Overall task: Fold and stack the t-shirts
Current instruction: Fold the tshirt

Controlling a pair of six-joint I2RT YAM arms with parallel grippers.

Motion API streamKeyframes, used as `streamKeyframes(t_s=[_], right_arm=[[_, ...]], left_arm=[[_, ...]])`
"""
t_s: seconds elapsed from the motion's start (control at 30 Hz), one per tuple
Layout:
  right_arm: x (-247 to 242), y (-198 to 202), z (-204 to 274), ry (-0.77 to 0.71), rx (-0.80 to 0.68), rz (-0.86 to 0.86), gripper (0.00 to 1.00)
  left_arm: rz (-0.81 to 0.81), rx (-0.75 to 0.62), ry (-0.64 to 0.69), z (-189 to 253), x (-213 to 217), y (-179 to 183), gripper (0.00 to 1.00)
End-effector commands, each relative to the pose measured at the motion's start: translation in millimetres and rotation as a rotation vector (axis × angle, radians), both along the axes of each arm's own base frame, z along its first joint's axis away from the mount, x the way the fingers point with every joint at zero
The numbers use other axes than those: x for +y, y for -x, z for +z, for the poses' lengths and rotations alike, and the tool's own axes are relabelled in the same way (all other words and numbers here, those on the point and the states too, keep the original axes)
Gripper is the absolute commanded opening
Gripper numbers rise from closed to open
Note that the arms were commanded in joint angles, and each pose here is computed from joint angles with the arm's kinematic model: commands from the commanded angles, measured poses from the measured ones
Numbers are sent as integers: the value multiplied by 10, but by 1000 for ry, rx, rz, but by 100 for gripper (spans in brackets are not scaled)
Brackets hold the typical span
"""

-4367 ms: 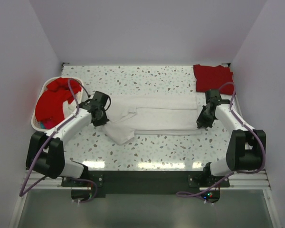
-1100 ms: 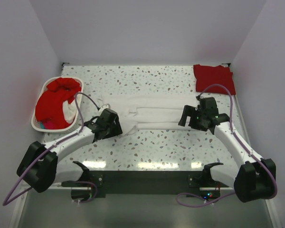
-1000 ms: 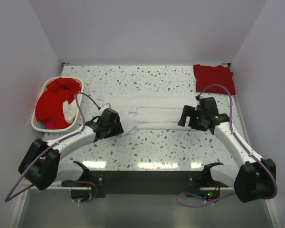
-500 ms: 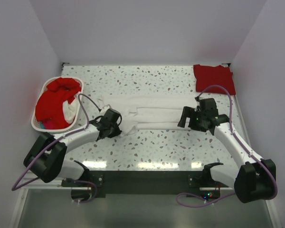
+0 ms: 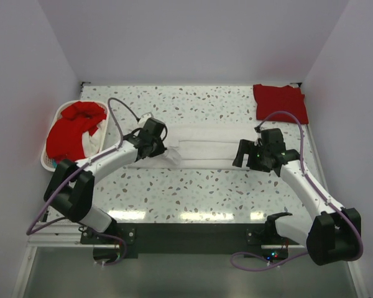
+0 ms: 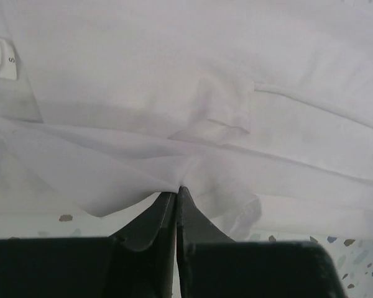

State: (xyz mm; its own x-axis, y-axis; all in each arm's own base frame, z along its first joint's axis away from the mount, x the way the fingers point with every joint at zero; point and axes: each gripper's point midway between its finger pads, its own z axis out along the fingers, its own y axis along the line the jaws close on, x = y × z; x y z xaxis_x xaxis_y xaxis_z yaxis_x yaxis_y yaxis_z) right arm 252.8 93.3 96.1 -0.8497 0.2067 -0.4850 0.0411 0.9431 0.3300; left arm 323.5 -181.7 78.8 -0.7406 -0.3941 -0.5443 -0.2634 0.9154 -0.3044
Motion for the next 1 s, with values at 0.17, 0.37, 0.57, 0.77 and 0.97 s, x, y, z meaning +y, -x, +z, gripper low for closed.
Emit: streamKeyframes(t_s=[0.17,0.37,0.57,0.77,0.97], right_arm=[[121,-41,138,-47,-57,65,93],[388,-157,230,-125,-94,116,93],[703,-288,306,-101,-131,214,91],[769,-416,177,-58,-112,232,72],[792,-544,-33,-32,-64,223,52]], left_arm=[[6,-52,-83,121,132,-689,11],[33,-55,-79,74,245,-1069,16],[24,-82,-88,248,298,-1208,42],[23,-147,-92,598,466,-873,80],[1,-198,-207,745,834,-410,84]])
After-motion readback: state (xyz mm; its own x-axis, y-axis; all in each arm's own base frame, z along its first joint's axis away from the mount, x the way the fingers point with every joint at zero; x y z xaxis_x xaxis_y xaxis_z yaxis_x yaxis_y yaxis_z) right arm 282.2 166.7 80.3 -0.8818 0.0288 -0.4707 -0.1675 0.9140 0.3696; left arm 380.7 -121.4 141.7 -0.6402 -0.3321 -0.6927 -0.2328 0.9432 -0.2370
